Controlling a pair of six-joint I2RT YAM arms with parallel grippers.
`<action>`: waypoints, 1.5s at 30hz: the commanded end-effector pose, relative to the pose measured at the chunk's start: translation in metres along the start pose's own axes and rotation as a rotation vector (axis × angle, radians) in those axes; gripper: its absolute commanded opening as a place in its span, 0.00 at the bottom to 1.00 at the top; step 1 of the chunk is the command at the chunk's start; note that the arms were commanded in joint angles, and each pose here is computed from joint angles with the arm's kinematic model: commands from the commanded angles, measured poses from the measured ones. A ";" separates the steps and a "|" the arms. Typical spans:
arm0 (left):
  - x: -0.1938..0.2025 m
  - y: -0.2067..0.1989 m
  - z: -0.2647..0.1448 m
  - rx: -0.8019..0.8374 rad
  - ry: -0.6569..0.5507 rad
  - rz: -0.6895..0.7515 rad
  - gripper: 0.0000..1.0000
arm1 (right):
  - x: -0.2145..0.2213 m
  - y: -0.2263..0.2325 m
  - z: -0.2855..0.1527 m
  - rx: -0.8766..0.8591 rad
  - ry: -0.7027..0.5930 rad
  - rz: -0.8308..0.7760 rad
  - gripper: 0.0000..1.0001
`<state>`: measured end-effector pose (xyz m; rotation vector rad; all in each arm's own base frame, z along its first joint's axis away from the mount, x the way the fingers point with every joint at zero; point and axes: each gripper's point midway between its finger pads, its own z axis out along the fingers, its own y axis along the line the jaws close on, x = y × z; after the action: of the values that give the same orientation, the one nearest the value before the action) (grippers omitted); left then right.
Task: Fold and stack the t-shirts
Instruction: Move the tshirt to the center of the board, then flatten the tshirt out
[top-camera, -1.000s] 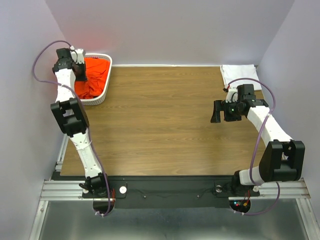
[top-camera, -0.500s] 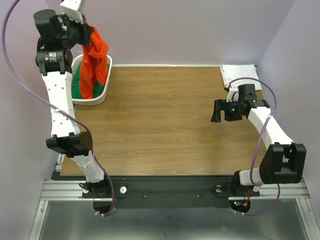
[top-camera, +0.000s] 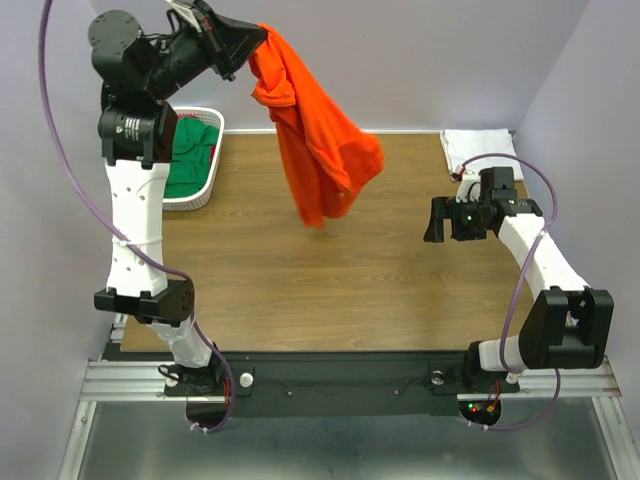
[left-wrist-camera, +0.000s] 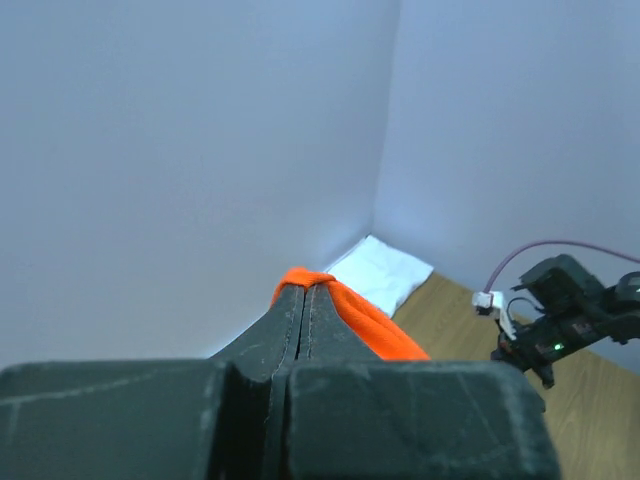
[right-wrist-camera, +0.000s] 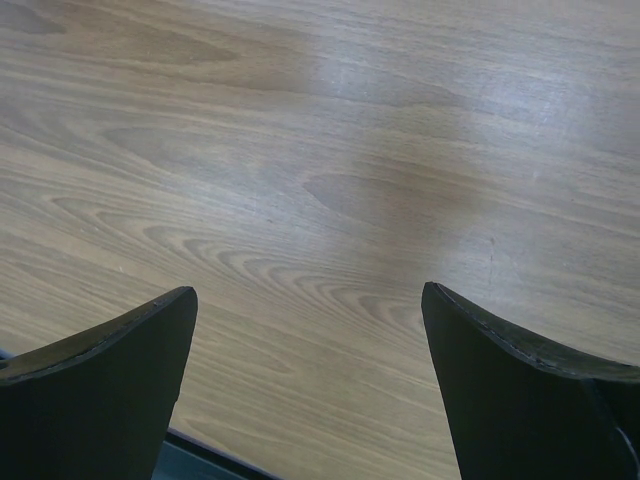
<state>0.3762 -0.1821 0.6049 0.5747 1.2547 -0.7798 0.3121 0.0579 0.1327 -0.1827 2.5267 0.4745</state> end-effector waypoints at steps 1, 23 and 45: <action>-0.054 -0.030 -0.033 0.100 -0.125 0.016 0.00 | -0.035 0.001 -0.021 0.018 -0.125 -0.032 1.00; 0.402 0.083 -0.187 -0.174 0.917 -0.192 0.66 | 0.029 0.025 0.021 -0.210 0.147 -0.075 0.75; 0.533 -0.061 -0.117 0.265 1.138 0.155 0.75 | 0.095 0.070 0.088 -0.362 0.440 -0.104 0.42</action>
<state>0.3137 -0.2301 0.0694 1.3957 2.1482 -0.5188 0.2556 0.1461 0.0334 -0.5890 2.8312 0.9190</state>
